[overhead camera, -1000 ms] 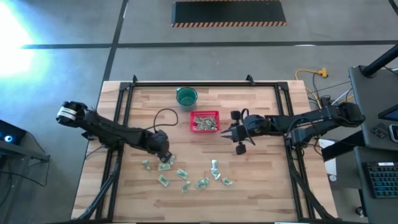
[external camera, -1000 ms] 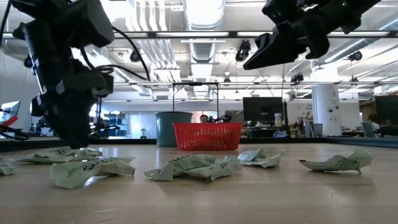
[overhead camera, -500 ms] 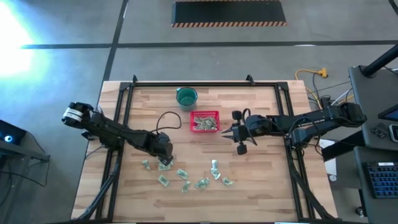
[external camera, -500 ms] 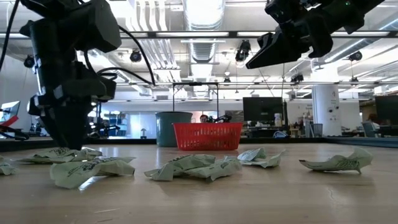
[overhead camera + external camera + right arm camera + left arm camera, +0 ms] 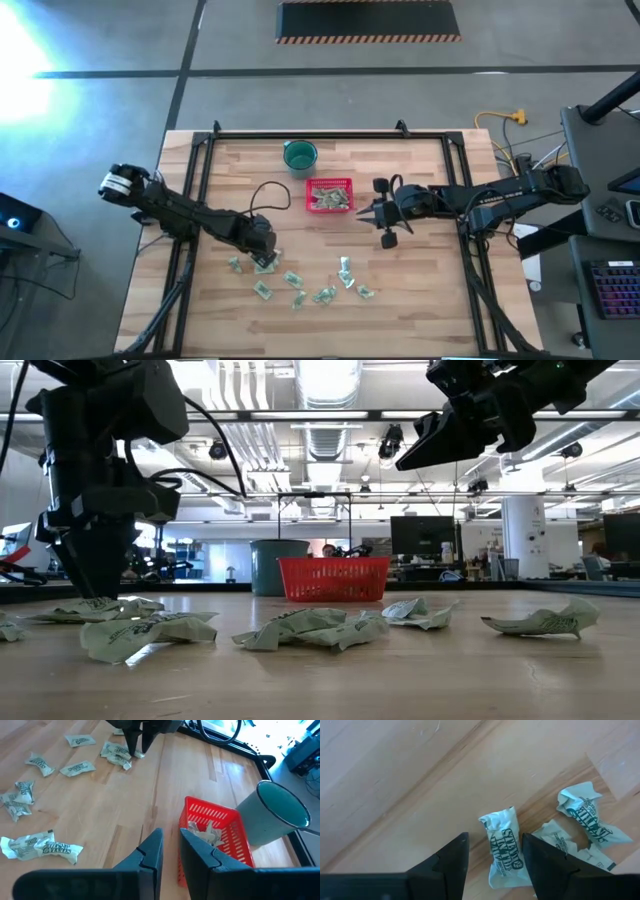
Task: Pick and place items into bin
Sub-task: Put the light green stevia packet into the red bin
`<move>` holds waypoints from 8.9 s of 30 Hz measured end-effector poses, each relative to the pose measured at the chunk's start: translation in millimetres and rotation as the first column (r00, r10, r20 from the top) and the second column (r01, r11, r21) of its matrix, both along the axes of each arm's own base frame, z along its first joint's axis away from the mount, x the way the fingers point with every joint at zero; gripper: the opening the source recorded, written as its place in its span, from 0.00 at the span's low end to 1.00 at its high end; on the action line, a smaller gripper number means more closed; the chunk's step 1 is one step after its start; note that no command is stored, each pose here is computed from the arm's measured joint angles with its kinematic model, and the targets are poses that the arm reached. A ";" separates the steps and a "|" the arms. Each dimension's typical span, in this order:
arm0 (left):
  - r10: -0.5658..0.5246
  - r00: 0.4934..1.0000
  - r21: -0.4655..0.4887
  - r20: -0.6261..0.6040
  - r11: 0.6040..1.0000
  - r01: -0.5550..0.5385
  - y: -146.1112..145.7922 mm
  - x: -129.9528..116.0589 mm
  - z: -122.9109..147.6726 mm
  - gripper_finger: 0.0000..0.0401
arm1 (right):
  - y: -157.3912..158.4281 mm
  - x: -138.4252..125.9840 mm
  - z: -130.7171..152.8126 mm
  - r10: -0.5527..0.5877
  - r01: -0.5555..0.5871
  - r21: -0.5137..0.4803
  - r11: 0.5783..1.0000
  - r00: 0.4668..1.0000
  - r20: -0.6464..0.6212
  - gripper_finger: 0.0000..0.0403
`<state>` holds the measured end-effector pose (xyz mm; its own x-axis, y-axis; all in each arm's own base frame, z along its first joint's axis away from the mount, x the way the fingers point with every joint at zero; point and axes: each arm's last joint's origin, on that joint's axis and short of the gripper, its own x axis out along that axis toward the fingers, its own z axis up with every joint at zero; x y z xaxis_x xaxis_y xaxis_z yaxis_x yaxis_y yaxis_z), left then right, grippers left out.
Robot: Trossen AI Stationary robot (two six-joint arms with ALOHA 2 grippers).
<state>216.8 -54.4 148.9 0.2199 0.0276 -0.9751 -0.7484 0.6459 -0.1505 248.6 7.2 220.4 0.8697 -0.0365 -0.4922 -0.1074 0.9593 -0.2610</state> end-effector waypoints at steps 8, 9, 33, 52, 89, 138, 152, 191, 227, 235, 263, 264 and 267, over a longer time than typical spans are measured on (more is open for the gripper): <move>-0.015 1.000 0.003 0.000 1.000 0.015 -0.3 -0.1 0.0 0.26 | 0.0 0.0 0.1 -0.001 0.001 0.001 1.000 1.000 0.001 0.13; -0.024 1.000 0.006 -0.001 1.000 0.024 -0.3 -0.1 0.0 0.23 | 0.0 0.0 0.1 -0.001 0.001 0.001 1.000 1.000 0.001 0.13; -0.322 0.938 0.458 0.131 0.859 0.230 5.3 39.0 52.2 0.01 | 0.0 0.6 1.7 0.001 -0.001 -0.006 1.000 1.000 0.006 0.13; -0.482 0.831 0.726 0.279 0.672 0.146 88.5 101.2 70.3 0.01 | 0.0 1.8 4.6 0.015 -0.014 -0.030 0.999 1.000 0.014 0.13; -0.454 0.858 0.644 0.239 0.736 0.210 105.4 120.3 48.3 0.42 | -0.1 1.5 4.1 0.021 -0.020 -0.045 0.999 1.000 0.011 0.13; -0.721 0.635 0.619 0.279 0.640 0.455 4.0 15.2 68.9 0.42 | 28.2 37.4 -50.9 0.297 -0.273 0.215 0.938 0.950 -0.092 0.13; -0.670 0.640 0.609 0.377 0.700 0.374 11.3 -18.4 69.6 0.42 | 50.4 76.3 -69.4 0.311 -0.209 0.305 0.929 0.888 -0.340 0.22; -0.671 0.632 0.614 0.387 0.699 0.367 8.9 -12.7 66.4 0.42 | 53.9 86.4 -95.8 0.240 -0.148 0.232 0.961 0.865 -0.441 0.30; -0.671 0.633 0.613 0.386 0.699 0.367 8.9 -12.8 65.8 0.42 | 36.1 77.8 -24.1 -0.104 0.066 -0.202 0.977 0.977 -0.185 0.02; -0.671 0.632 0.613 0.388 0.700 0.366 8.9 -12.6 66.1 0.42 | 3.1 81.7 -7.9 -0.340 0.314 -0.301 0.901 0.940 -0.037 0.02; -0.643 0.623 0.484 0.446 0.759 0.436 4.0 -13.4 57.3 0.42 | -36.9 86.2 -24.0 -0.365 0.358 -0.078 0.931 0.924 -0.114 0.33; -0.643 0.623 0.473 0.445 0.760 0.446 2.6 -12.6 55.3 0.42 | -35.4 86.2 -24.2 -0.360 0.353 -0.079 0.932 0.926 -0.116 0.32; -0.644 0.631 0.433 0.431 0.762 0.482 -2.0 -9.8 47.2 0.42 | -33.5 86.3 -24.4 -0.324 0.314 -0.092 0.945 0.938 -0.124 0.31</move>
<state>207.0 -56.4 196.1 0.7448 -0.0566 -0.6649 -0.0700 0.9843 -0.1621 335.0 -26.3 195.9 0.7317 -0.3398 -0.5908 0.1625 0.9289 -0.3329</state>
